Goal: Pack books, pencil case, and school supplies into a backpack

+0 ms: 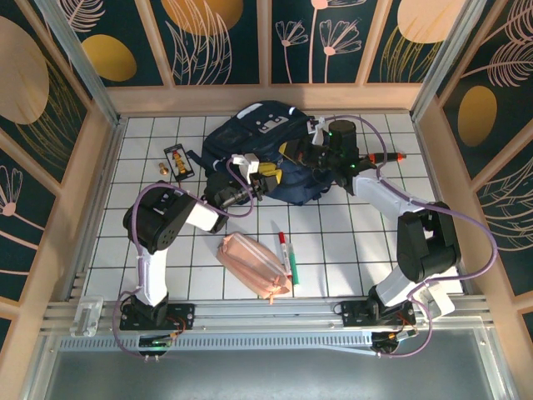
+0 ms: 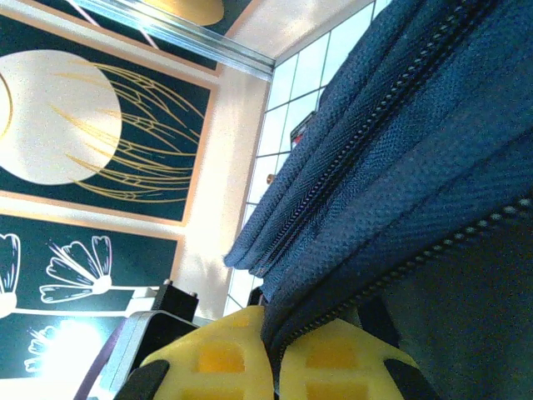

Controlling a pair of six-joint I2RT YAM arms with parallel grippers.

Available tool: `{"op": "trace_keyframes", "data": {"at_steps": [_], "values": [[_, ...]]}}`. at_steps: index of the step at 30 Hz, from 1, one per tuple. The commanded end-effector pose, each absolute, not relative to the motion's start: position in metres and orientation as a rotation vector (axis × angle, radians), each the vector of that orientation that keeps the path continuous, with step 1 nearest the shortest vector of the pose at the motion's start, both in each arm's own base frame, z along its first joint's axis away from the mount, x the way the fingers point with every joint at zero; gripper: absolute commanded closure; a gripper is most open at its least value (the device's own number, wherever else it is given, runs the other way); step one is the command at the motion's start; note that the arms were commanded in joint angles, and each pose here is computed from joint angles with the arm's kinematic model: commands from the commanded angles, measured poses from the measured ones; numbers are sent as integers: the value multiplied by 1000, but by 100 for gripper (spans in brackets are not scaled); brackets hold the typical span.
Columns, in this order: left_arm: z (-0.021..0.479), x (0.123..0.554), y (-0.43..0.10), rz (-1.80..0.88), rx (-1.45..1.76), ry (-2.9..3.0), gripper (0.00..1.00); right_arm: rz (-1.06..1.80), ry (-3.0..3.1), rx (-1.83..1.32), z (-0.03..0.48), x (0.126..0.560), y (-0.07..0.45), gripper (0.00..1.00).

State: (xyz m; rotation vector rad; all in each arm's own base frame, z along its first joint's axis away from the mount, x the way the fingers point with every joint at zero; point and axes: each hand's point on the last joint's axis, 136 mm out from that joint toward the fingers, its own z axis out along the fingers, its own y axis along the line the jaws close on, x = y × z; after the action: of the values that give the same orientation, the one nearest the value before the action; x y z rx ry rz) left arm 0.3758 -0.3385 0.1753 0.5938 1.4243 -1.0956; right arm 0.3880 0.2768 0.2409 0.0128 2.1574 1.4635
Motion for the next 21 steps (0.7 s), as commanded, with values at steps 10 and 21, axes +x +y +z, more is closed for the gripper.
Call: {"op": "trace_keyframes", "data": {"at_steps": [10, 21], "values": [[219, 348, -339, -1091, 726, 1182, 100, 1482, 2144, -125, 250, 373, 290, 100], [167, 402, -298, -975, 542, 1598, 100, 1367, 2156, 37, 241, 405, 248, 100]]}}
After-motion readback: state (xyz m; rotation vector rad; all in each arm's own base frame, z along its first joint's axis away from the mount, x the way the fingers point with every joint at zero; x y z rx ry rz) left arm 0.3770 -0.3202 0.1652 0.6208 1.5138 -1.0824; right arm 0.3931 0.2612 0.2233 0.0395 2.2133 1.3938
